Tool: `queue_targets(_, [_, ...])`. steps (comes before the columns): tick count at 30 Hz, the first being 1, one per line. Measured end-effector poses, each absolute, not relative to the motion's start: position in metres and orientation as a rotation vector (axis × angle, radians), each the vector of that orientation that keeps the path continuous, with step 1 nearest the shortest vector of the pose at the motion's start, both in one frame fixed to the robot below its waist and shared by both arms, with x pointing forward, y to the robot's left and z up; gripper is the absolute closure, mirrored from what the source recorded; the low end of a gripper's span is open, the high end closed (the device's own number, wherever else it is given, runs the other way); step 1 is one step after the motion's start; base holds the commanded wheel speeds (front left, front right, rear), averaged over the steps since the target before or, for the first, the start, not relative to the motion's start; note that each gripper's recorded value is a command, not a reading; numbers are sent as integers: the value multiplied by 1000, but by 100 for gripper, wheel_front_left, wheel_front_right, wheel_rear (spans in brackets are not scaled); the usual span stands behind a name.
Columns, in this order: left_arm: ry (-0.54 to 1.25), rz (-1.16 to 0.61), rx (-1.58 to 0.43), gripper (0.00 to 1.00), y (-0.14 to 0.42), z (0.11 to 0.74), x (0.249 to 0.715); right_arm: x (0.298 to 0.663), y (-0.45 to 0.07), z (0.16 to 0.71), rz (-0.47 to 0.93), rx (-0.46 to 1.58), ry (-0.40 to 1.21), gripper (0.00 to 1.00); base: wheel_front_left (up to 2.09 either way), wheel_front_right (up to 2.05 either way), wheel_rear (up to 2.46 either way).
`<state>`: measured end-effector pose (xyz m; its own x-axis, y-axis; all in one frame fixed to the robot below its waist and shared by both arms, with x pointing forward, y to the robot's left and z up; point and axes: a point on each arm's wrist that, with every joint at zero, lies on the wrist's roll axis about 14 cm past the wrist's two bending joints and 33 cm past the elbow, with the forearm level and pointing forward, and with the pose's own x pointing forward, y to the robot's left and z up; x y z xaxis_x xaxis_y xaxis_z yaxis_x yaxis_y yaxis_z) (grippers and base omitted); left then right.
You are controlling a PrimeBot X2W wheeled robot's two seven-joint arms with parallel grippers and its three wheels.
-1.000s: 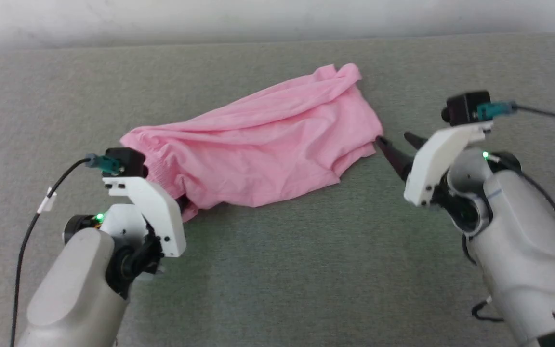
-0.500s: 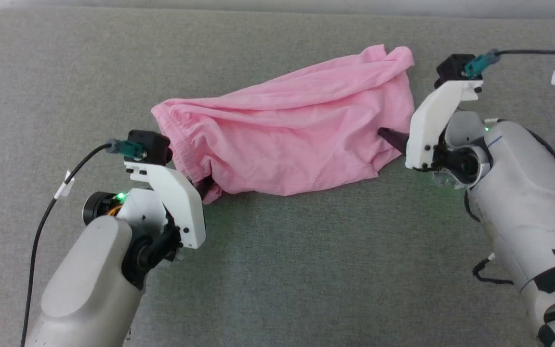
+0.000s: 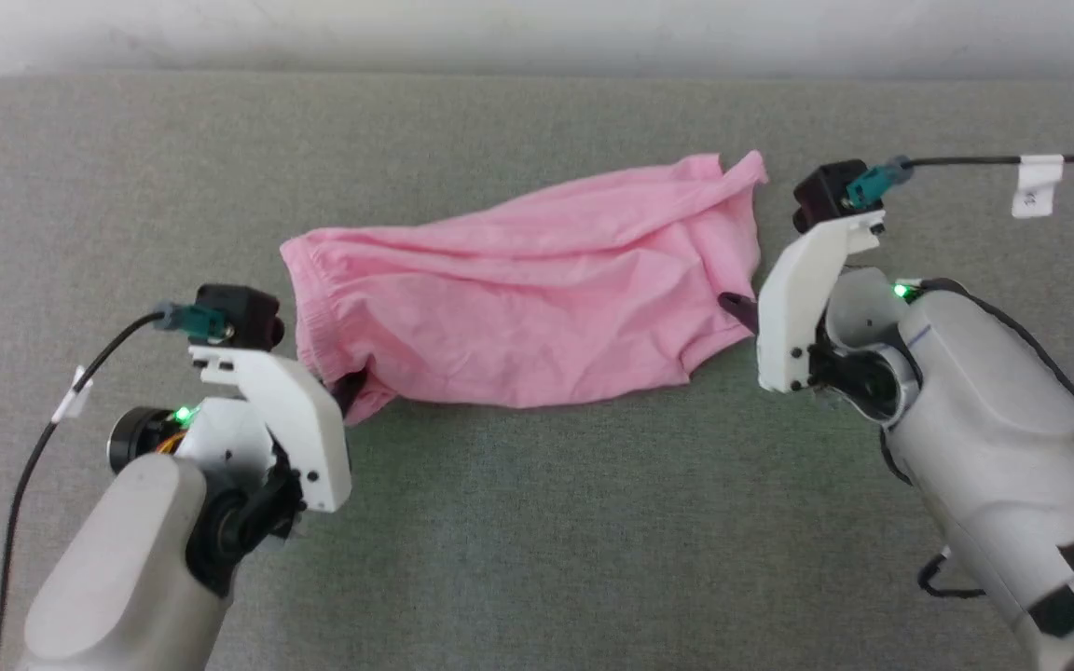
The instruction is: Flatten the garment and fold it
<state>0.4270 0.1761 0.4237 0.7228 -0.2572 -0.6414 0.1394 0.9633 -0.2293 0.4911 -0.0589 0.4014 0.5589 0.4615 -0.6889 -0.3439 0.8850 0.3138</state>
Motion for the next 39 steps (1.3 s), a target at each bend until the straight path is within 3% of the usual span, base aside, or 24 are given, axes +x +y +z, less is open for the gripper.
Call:
queue_targets(6, [731,-219,-148,100,179,433,395,463,-74,419,512,106,739,100,0,0,0])
queue_targets(13, [792,-230,-181,100,169,424,344,387,-102,405,491,128,731,100,0,0,0])
queue_targets(21, [860,-242,-198,100,157,406,316,311,-122,387,372,230,777,100,0,0,0])
queue_targets(22, [867,-239,-198,100,157,404,314,305,-121,386,363,243,782,83,0,0,0])
queue_targets(23, [867,-232,-198,100,158,403,314,301,-121,387,350,252,776,50,0,0,0])
queue_targets(24, [856,-220,-199,77,159,404,316,300,-122,390,336,258,762,0,0,0,0])
queue_targets(25, [842,-209,-198,0,161,405,318,301,-124,394,320,268,739,0,0,0,0])
queue_targets(32, [605,-114,-217,0,175,431,342,326,-143,435,214,282,520,0,0,0,0])
queue_targets(39, [278,-50,-174,0,189,476,358,324,-152,418,186,286,609,0,0,0,0])
